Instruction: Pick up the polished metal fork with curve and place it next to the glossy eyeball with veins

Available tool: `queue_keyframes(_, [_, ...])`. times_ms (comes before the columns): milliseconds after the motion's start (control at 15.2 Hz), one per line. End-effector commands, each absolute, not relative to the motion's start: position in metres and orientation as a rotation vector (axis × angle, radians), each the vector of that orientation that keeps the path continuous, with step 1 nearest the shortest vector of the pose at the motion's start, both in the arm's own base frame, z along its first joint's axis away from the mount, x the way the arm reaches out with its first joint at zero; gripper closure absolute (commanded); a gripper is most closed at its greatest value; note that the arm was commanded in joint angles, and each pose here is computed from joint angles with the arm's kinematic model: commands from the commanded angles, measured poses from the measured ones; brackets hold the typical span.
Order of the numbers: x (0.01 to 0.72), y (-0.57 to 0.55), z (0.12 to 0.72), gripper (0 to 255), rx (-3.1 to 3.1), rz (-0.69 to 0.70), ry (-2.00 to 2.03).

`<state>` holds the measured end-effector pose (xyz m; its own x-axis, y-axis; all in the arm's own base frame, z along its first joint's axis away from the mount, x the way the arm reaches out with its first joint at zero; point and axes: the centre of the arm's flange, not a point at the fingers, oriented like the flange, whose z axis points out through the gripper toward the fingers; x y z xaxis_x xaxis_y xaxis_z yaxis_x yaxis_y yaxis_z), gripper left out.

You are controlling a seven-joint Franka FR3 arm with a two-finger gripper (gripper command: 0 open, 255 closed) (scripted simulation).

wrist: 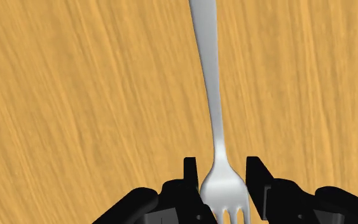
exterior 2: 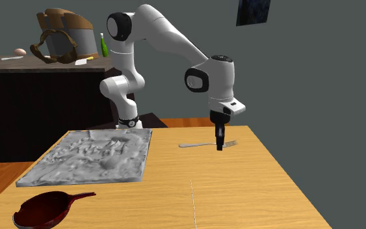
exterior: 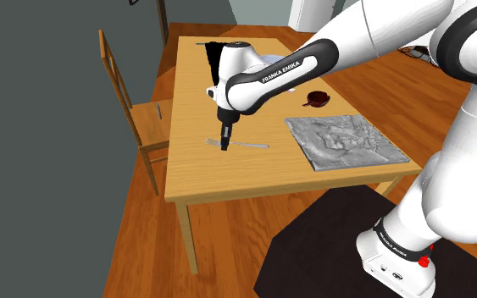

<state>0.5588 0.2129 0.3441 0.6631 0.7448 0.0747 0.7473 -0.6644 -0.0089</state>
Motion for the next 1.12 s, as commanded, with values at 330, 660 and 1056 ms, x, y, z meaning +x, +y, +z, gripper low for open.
queue_keyframes(330, [0.558,0.214,0.381,255,-2.829,-0.099,-1.27])
queue_keyframes(660, [0.558,0.214,0.407,255,-2.829,-0.099,-1.27])
queue_keyframes(1056, [0.558,0.214,0.439,255,-2.829,-0.099,-1.27])
